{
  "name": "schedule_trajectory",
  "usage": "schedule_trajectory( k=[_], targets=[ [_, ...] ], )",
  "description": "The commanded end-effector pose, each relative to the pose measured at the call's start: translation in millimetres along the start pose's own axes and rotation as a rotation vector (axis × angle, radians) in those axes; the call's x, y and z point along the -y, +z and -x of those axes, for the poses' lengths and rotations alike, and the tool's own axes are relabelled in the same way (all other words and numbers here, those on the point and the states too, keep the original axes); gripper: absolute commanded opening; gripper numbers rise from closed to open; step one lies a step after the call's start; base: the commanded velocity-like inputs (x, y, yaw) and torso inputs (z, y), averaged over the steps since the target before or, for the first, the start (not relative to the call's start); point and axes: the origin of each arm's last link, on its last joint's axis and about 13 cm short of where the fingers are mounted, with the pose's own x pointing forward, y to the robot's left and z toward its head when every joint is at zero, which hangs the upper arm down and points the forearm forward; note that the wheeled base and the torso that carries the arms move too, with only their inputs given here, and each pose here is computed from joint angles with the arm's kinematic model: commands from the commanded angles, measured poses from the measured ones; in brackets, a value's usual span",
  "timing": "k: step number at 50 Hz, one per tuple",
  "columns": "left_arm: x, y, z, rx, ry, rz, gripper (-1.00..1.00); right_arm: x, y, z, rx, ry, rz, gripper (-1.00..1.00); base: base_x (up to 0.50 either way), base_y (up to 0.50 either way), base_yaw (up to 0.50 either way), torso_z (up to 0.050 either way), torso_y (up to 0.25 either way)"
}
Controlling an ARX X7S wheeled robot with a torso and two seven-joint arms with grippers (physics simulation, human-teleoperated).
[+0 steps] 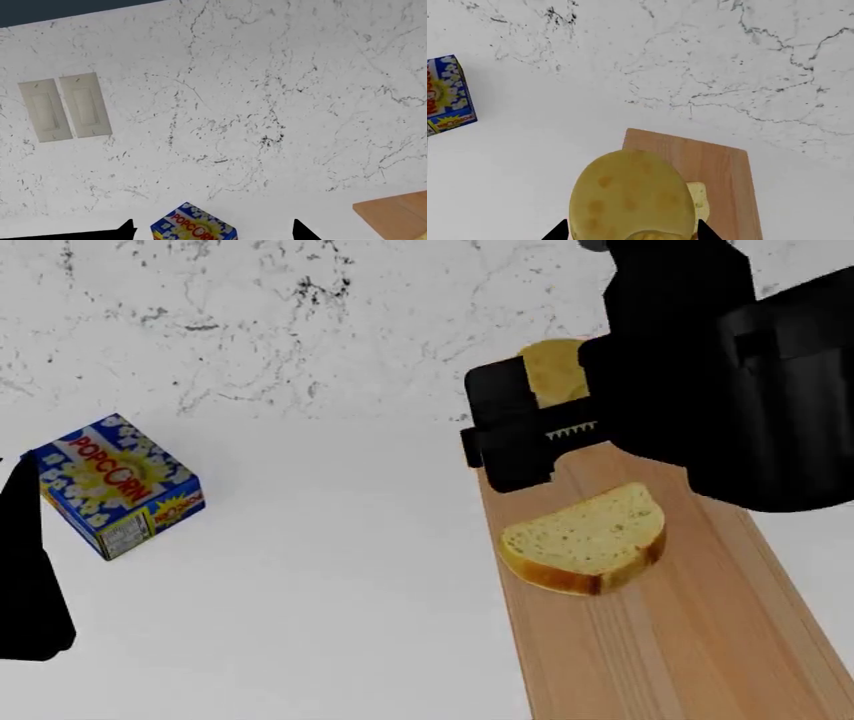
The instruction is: Pick up the wedge of cheese and place it on the slice of bread to prepare a simple cheese on bread dish.
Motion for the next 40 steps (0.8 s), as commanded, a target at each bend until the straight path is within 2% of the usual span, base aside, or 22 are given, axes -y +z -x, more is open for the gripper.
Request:
schedule_trajectory(
  k=[1,5,13,40],
  targets=[
    [-0.1,-0.4,-0.2,0.000,0.003,0.000,1.00,5.3,14.4,-15.0,-0.156,-0.026,0.056,-1.00,0.00,0.00,0.00,0.000,0.000],
    [-0.1,0.5,-0.5,-0.002,0.002,0.001,1.00,5.4,14.5,-19.6,-0.178,-0.037,0.079,-1.00,0.00,0.00,0.00,0.000,0.000],
    [0.0,-0.7,-1.4,-0.004,-0.001,-0.002,1.00,9.5,13.8,-18.7,-0.198,-0.072,0.064,-1.00,0.00,0.00,0.00,0.000,0.000],
    [-0.3,-0.5,-1.2,-0.003,0.004,-0.002,1.00,12.0,-1.3,-34.0,-0.222,-0.053,0.058,-1.00,0.00,0.00,0.00,0.000,0.000]
  ],
)
